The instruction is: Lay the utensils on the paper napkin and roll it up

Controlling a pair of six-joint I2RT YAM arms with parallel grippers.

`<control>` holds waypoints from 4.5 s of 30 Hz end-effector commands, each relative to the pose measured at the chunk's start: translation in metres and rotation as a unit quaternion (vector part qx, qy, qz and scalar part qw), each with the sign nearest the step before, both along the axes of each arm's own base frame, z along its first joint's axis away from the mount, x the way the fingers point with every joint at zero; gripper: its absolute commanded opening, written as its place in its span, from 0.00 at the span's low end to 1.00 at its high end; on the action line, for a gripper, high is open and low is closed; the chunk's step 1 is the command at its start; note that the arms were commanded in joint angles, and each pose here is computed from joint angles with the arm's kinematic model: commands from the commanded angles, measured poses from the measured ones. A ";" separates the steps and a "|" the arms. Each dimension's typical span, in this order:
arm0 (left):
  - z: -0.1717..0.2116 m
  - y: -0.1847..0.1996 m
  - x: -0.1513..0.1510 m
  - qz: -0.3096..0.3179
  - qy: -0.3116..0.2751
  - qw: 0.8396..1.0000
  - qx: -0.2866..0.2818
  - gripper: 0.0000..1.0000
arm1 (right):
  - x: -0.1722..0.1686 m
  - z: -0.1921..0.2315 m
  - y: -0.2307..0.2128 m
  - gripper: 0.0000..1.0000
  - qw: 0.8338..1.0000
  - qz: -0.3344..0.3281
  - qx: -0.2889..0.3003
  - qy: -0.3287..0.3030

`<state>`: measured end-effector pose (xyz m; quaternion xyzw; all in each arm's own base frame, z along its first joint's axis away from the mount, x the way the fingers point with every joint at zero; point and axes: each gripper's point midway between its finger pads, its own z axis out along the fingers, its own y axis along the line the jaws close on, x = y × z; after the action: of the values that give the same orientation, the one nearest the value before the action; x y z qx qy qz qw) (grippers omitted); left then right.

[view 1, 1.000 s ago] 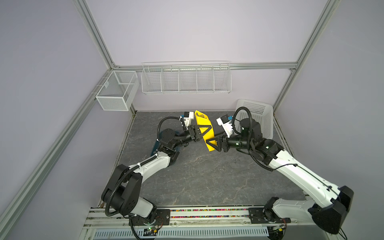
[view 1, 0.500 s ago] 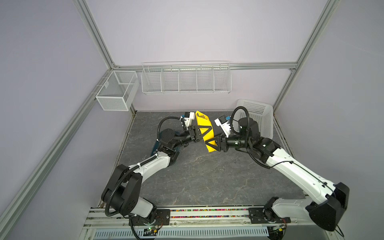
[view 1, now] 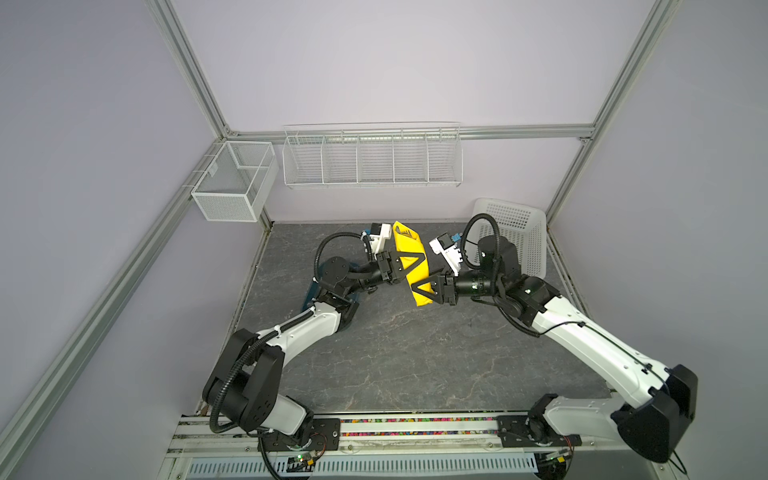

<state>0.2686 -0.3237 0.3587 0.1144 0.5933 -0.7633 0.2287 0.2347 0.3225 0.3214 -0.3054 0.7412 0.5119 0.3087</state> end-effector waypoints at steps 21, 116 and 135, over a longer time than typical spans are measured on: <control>0.012 0.002 0.005 0.027 -0.038 0.999 0.017 0.44 | -0.011 0.007 -0.009 0.16 1.000 0.008 0.020 0.010; 0.002 -0.001 -0.015 0.028 -0.071 0.994 0.075 0.01 | 0.004 0.019 -0.055 0.41 0.992 -0.118 0.036 -0.019; -0.012 0.015 -0.018 0.083 -0.119 0.984 0.100 0.00 | 0.045 -0.011 -0.114 0.42 0.959 -0.282 -0.015 0.011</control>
<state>0.2526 -0.3156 0.3353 0.1665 0.6607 -0.6659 0.3038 0.2689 0.2291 0.3298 -0.1307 0.7809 0.4369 0.4268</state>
